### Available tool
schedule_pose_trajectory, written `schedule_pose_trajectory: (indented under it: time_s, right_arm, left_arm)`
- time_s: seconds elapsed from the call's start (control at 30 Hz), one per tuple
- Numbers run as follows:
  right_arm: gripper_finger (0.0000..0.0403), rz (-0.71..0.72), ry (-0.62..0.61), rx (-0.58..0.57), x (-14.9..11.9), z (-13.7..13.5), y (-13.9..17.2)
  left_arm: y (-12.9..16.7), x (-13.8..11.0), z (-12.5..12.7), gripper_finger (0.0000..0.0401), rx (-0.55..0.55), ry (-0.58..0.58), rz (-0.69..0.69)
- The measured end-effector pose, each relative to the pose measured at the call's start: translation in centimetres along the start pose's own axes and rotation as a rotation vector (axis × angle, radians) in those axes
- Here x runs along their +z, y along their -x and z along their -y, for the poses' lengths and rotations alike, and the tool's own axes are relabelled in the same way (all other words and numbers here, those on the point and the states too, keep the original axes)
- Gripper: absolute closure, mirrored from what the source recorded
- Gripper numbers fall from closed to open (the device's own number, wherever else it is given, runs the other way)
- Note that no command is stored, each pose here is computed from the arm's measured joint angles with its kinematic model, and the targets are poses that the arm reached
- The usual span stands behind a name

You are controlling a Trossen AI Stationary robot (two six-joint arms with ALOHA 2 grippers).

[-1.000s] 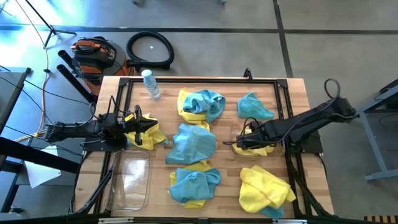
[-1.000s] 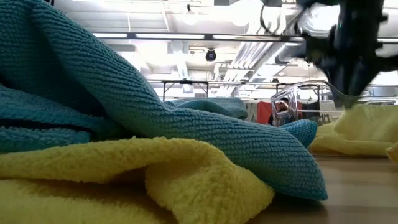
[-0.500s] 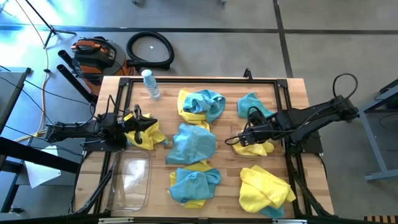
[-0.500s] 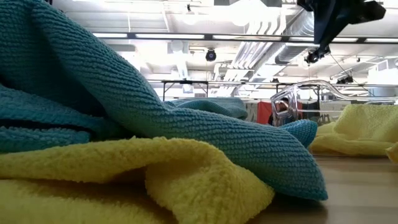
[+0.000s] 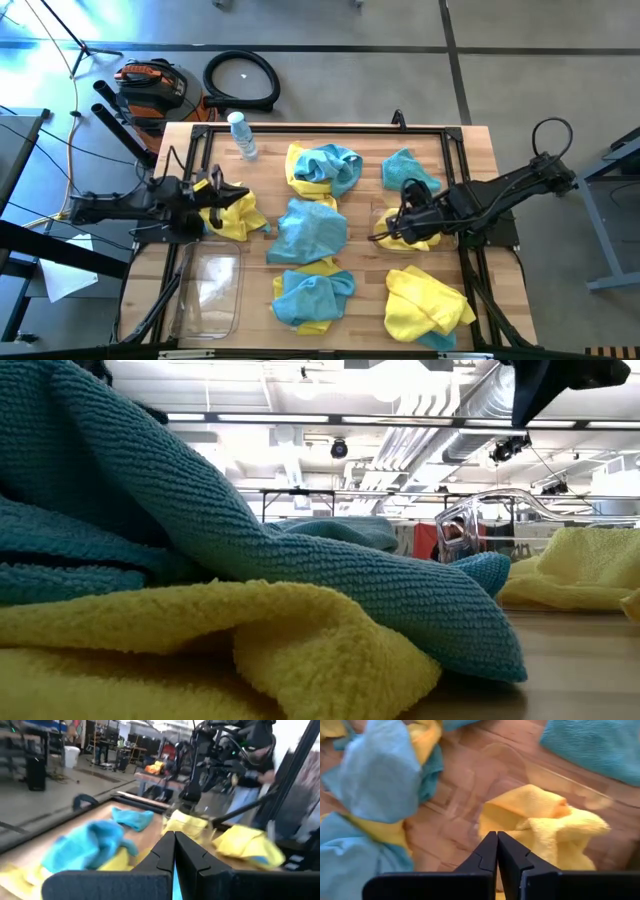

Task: Sort microfiber towel by color & place in baskets
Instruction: Put the blue microfiber towel into the left transparent bin

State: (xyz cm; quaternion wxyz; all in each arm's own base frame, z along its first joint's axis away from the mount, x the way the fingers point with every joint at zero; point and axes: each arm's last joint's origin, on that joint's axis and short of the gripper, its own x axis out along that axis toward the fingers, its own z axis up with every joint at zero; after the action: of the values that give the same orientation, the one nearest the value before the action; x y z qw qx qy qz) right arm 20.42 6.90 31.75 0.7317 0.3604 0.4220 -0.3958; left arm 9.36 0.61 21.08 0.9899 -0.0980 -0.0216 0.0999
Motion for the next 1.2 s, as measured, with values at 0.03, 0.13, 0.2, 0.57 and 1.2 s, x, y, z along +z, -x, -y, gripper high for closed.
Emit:
schedule_pose_trajectory:
  time_s: [0.03, 0.13, 0.2, 0.57, 1.2]
  right_arm:
    - [0.0399, -0.001, 0.007, -0.017, 0.0, 0.2, 0.0]
    - [0.0401, -0.002, 0.018, -0.052, 0.1, 0.6, 0.0]
    - [0.0402, 0.001, 0.037, -0.053, 0.3, 0.7, 0.0]
    - [0.0402, 0.005, 0.081, 0.144, -1.6, 4.7, -3.9]
    - [0.0403, 0.124, 0.24, 0.411, -1.7, 11.8, -2.4]
  left_arm:
    - [0.0, 1.0, 0.2, 0.0401, 0.017, -0.027, -0.013]
    - [-0.5, 3.7, 0.8, 0.0401, 0.078, -0.088, -0.091]
    - [-1.4, 5.3, 1.3, 0.0401, 0.103, -0.111, -0.151]
    - [-11.1, 9.9, 6.0, 0.0401, 0.128, -0.207, -0.518]
    - [-24.8, 6.9, 10.7, 0.0393, 0.285, -0.065, -0.914]
